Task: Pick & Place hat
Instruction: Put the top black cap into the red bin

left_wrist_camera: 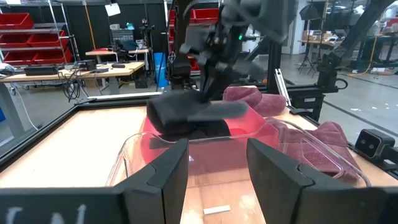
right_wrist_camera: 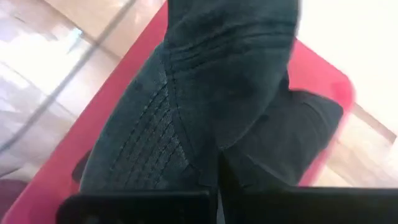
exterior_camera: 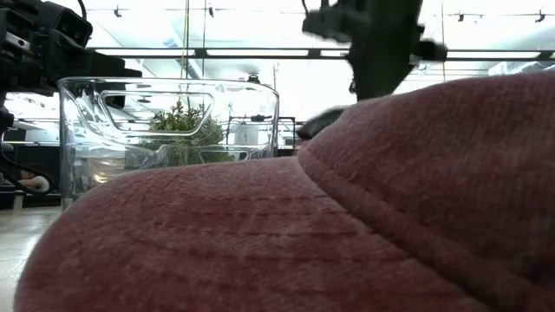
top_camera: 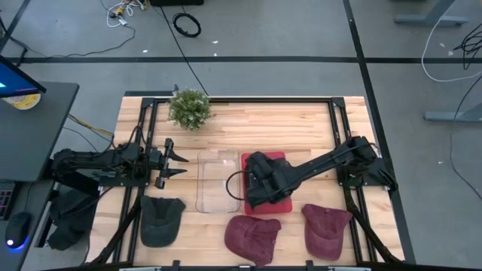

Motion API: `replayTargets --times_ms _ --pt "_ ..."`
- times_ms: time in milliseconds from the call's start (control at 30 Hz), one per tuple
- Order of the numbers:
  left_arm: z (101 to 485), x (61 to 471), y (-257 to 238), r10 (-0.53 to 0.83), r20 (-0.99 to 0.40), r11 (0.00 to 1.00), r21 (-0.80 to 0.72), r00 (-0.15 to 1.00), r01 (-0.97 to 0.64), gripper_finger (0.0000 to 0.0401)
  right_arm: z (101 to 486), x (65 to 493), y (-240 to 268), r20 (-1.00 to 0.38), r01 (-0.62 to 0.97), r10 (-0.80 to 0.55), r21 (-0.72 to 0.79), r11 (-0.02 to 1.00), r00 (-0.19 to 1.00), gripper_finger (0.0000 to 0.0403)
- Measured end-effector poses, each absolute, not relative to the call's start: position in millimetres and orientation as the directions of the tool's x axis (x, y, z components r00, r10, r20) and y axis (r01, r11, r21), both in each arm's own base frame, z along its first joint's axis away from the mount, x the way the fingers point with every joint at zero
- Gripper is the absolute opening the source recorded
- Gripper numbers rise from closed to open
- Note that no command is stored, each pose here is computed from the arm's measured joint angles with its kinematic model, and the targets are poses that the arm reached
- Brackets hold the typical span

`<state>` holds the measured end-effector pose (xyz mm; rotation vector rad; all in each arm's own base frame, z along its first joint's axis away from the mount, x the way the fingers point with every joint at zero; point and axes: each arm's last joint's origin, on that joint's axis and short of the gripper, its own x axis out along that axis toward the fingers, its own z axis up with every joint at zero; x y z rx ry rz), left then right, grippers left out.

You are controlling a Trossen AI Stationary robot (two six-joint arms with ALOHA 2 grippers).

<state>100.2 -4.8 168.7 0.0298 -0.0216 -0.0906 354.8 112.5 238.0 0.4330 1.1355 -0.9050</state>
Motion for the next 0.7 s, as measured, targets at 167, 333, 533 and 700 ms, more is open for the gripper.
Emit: replayTargets --times_ms 167,333,533,700 --pt "168.7 100.2 -4.8 -0.091 0.020 0.995 0.031 0.996 0.090 0.0167 207.3 358.9 94.8 -0.955 0.790 -0.279 -0.093 0.606 0.101 0.0000" --pt "168.7 100.2 -4.8 -0.091 0.021 0.995 0.030 0.996 0.090 0.0167 185.8 358.0 76.9 -0.977 0.810 -0.199 -0.055 0.584 0.077 0.0000" --pt "168.6 100.2 -4.8 -0.091 0.020 0.995 0.031 0.996 0.090 0.0167 175.1 360.1 69.5 -0.982 0.787 -0.152 -0.009 0.617 0.108 0.0000" --pt "168.6 100.2 -4.8 -0.091 0.020 0.995 0.031 0.996 0.090 0.0167 169.9 362.8 67.3 -0.981 0.781 -0.135 0.028 0.624 0.142 0.0000"
